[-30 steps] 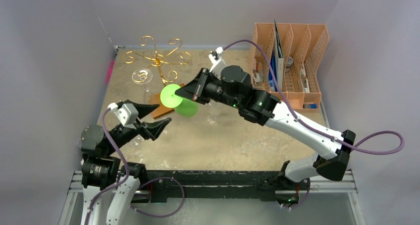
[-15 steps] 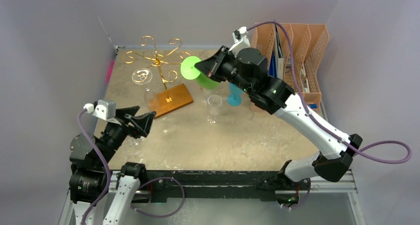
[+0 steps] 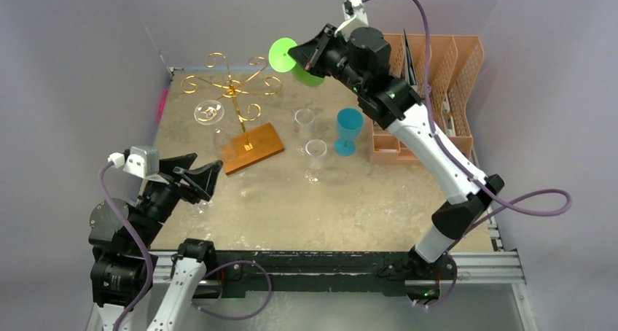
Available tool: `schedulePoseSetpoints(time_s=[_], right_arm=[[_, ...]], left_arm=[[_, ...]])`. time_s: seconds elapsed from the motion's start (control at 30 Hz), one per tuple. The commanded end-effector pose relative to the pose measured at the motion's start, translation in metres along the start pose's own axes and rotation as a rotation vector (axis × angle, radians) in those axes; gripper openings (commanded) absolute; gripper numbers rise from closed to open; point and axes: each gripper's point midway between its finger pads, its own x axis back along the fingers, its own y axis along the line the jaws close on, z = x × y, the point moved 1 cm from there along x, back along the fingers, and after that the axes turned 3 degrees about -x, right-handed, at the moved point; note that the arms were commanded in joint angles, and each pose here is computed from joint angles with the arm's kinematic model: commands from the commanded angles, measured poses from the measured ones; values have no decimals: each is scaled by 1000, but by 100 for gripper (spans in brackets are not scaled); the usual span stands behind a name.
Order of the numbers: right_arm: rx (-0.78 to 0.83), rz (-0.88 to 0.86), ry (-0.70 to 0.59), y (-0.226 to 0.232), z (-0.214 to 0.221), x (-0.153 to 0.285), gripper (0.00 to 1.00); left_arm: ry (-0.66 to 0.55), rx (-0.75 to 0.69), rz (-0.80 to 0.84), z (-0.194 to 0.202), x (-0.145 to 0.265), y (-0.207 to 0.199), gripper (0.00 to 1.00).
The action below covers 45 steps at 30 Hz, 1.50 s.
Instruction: Place the wine glass upside down on the wine glass rack
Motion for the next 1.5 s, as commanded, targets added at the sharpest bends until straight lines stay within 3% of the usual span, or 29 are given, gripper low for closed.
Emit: schedulePoseSetpoints(time_s=[0.0, 0.17, 0.47, 0.87, 1.47], right_arm=[[73, -153, -78, 36, -31, -11, 0], [103, -202, -109, 50, -42, -36, 0], [127, -366, -140, 66, -39, -83, 0], [66, -568, -146, 75, -16, -122, 0], [-123, -481, 8, 49, 36, -142, 0]], left_arm=[[-78, -6, -131, -31, -8, 19, 67], [-122, 26, -352, -68, -12, 50, 67], [-180, 78, -235, -90, -28, 29, 66], [-158, 82, -213, -75, -43, 33, 66], [-131, 95, -249, -67, -39, 38, 66]])
